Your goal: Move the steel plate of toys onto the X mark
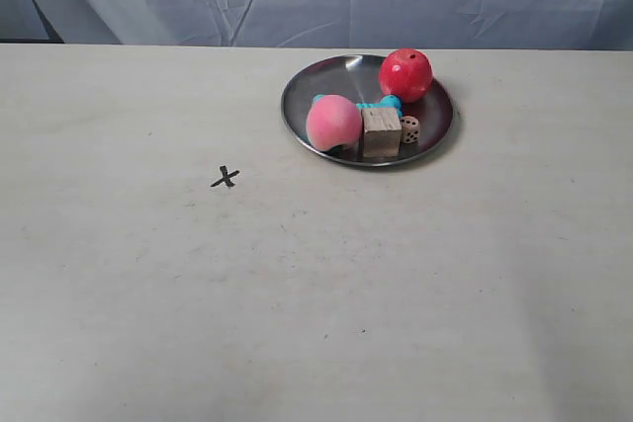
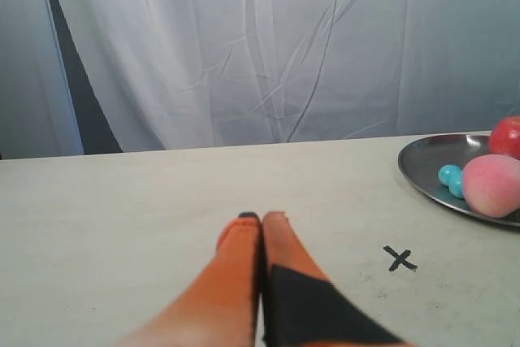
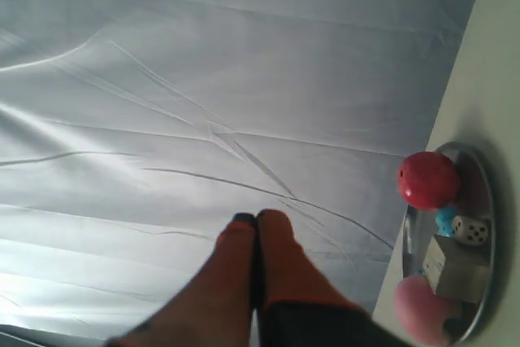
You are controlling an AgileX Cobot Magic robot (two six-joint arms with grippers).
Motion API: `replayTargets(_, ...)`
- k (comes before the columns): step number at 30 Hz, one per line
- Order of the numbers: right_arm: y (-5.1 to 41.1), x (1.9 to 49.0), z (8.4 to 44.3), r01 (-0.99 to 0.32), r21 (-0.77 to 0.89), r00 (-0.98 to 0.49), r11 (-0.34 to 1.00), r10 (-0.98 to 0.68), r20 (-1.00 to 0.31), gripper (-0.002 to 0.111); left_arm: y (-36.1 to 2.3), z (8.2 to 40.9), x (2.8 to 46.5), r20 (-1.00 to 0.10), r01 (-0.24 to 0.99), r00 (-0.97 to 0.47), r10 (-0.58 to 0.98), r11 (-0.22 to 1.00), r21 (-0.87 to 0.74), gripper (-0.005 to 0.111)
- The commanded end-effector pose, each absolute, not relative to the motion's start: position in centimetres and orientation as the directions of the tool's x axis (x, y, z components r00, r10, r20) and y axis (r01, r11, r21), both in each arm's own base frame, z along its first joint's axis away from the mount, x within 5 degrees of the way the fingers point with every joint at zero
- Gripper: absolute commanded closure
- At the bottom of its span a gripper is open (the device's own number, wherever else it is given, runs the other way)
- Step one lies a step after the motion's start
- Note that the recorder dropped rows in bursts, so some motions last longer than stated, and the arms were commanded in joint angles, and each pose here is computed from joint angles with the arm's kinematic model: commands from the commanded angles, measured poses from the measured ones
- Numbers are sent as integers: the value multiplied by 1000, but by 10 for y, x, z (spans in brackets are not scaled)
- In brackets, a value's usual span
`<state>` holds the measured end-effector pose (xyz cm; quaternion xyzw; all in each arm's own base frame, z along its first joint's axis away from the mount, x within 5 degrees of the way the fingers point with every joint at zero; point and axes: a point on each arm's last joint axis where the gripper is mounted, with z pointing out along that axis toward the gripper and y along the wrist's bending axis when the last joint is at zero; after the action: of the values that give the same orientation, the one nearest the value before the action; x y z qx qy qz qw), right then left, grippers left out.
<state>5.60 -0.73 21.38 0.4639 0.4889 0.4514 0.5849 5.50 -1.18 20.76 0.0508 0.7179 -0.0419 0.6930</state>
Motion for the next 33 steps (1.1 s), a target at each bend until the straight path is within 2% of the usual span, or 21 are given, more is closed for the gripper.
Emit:
replayTargets(1, -10, 51, 239, -138, 957, 173, 256, 958, -231, 108, -12, 207, 55, -1000, 134, -29, 8, 991, 4, 107)
replayTargets(5, -13, 40, 278, -190, 848, 305, 494, 851, -427, 108, -12, 207, 55, -1000, 134, -29, 8, 991, 4, 107)
replayTargets(10, -11, 49, 329, -144, 674, 353, 724, 674, -649, 108, -12, 207, 55, -1000, 134, -29, 8, 991, 4, 107)
replayTargets(13, -7, 75, 351, -87, 612, 246, 786, 612, -752, 108, -12, 207, 55, -1000, 134, -29, 8, 991, 4, 107)
replayTargets(16, 1, 113, 358, -28, 500, 4, 865, 501, -866, 108, -12, 207, 55, -1000, 133, -28, 8, 991, 4, 107)
replayTargets(18, 4, 140, 354, -11, 414, -169, 910, 407, -898, 108, -12, 207, 55, -1000, 133, -28, 8, 991, 4, 107)
replayTargets(21, 8, 184, 336, 5, 380, -406, 925, 349, -845, 108, -12, 207, 55, -1000, 133, -28, 8, 991, 4, 107)
replayTargets(25, 8, 247, 290, 67, 379, -665, 923, 325, -672, 108, -12, 207, 55, -1000, 133, -27, 10, 991, 6, 107)
replayTargets(29, 11, 295, 249, 109, 396, -825, 912, 305, -475, 108, -12, 207, 55, -1000, 131, -26, 13, 991, 10, 107)
replayTargets(33, 12, 342, 212, 142, 418, -897, 897, 296, -329, 108, -8, 211, 55, -1000, 91, 18, 11, 996, 13, 107)
